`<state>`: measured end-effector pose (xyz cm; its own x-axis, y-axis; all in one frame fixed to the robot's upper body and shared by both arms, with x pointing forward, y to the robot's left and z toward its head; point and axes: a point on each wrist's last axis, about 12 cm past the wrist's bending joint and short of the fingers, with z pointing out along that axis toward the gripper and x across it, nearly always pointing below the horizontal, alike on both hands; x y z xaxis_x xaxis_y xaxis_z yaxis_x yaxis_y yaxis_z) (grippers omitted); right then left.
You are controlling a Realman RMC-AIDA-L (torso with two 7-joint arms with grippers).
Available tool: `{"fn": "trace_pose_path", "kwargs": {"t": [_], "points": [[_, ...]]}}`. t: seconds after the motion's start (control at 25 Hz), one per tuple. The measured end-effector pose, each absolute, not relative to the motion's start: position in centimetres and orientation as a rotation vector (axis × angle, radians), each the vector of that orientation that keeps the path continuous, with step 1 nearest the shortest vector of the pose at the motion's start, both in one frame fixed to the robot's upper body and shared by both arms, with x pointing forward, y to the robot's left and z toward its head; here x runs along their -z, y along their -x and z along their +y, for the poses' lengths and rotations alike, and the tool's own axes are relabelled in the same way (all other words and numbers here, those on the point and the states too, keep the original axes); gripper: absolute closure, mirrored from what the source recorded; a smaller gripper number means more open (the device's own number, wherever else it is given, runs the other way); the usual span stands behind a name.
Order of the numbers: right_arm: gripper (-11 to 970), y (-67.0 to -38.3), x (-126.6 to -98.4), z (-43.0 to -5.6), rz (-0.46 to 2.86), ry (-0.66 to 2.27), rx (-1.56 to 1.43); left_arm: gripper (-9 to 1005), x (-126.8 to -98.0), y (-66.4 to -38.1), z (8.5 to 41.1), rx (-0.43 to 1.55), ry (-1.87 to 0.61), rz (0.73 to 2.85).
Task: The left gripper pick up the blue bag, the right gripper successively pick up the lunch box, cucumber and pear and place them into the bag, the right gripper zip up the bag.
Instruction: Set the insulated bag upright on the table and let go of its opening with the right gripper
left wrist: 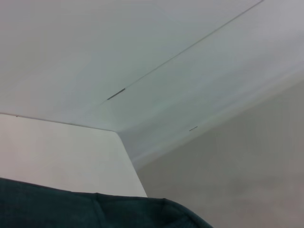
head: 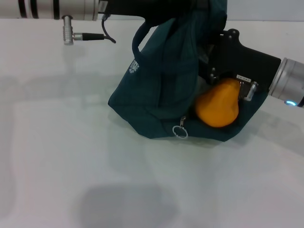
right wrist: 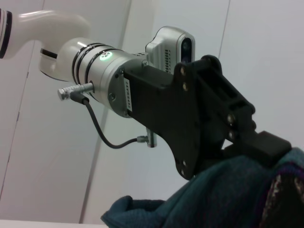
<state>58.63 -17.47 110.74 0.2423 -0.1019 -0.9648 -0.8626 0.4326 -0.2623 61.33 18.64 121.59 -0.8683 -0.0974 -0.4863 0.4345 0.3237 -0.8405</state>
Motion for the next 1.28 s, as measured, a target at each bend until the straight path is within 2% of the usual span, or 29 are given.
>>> {"fn": "trace_pose_path", "kwargs": {"t": [0.88,1.28], "points": [[627,-59.0,-110.6,-17.7,1.254,1.01,-0.631,924,-121.8,-61.7,18.2,1.559,-0.304,2.126],[628,-59.5,-110.4,-17.9,1.259,1.02,-0.555,924,-121.7,-62.5,16.6,1.592,-0.324,2.14]]}}
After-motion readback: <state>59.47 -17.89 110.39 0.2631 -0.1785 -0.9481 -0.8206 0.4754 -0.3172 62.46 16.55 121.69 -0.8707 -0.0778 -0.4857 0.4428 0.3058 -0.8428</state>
